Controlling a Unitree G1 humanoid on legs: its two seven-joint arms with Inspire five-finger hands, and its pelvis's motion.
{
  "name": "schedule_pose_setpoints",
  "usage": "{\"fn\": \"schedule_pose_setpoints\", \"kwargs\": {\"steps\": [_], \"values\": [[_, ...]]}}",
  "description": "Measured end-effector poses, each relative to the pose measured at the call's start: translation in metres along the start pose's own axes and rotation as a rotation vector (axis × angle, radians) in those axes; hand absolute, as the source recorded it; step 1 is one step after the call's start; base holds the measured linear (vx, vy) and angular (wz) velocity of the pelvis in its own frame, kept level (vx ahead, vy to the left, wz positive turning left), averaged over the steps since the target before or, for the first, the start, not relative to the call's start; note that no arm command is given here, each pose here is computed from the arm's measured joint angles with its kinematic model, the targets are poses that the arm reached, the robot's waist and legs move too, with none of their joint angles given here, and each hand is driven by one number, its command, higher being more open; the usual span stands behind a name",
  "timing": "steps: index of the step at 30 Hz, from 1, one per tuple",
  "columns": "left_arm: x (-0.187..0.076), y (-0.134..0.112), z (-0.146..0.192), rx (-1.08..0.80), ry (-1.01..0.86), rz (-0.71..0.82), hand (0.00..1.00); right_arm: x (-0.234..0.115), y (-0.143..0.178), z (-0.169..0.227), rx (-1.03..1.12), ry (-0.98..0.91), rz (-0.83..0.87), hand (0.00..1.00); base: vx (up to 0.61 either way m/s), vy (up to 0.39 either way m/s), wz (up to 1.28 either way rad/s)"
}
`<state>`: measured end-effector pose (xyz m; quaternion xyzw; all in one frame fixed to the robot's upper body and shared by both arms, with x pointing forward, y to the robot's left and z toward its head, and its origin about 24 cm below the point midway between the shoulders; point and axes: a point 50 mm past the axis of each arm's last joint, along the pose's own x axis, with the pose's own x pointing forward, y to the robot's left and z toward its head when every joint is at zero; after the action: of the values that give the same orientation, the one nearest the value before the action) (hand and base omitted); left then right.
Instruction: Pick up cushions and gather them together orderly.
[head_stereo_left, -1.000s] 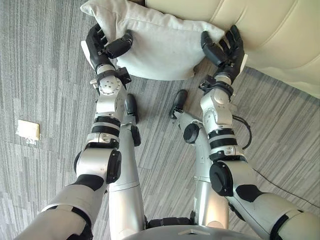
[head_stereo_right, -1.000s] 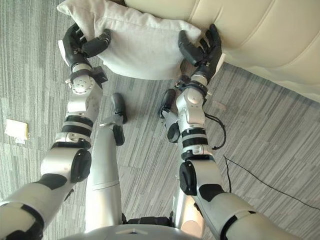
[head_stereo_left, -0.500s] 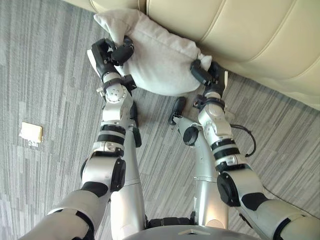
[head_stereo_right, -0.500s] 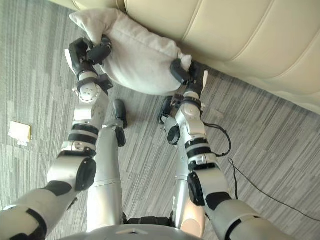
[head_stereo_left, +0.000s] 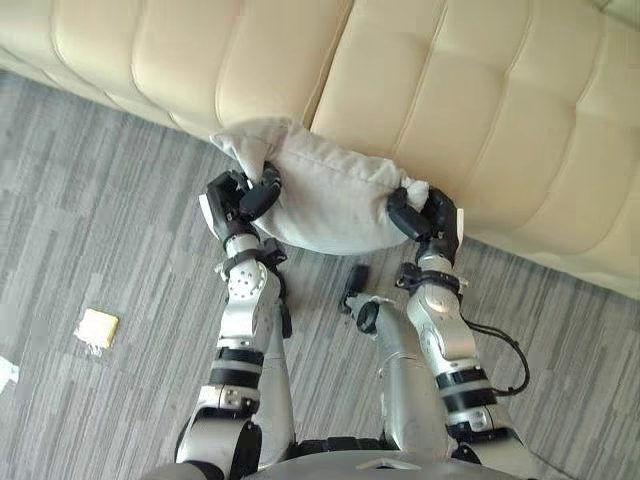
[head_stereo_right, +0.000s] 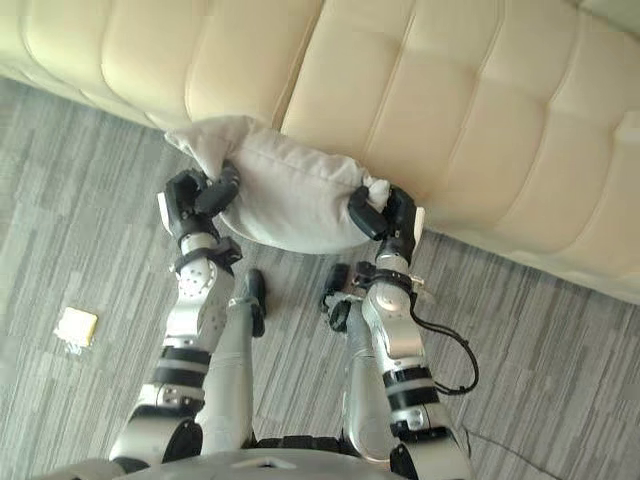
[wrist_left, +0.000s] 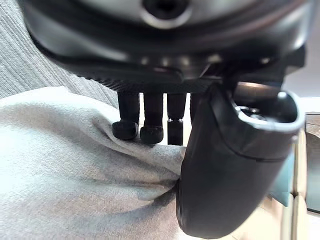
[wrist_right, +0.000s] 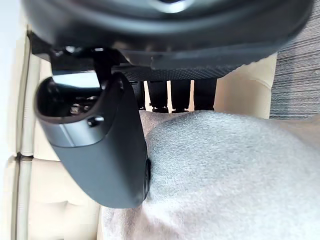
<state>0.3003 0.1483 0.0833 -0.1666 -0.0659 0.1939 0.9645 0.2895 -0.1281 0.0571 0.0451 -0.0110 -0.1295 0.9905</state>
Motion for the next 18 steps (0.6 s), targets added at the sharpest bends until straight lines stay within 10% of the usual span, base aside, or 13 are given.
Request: {"fn": "schedule_pose_setpoints", "kwargs": {"steps": [18], "values": [[-0.077,0.048,-0.05,0.081,0.229,-0.044,0.0,-0.043,-0.038,-0.043,-0.275,0.098,0.039,0.0,0.11,-0.003,-0.11]]}}
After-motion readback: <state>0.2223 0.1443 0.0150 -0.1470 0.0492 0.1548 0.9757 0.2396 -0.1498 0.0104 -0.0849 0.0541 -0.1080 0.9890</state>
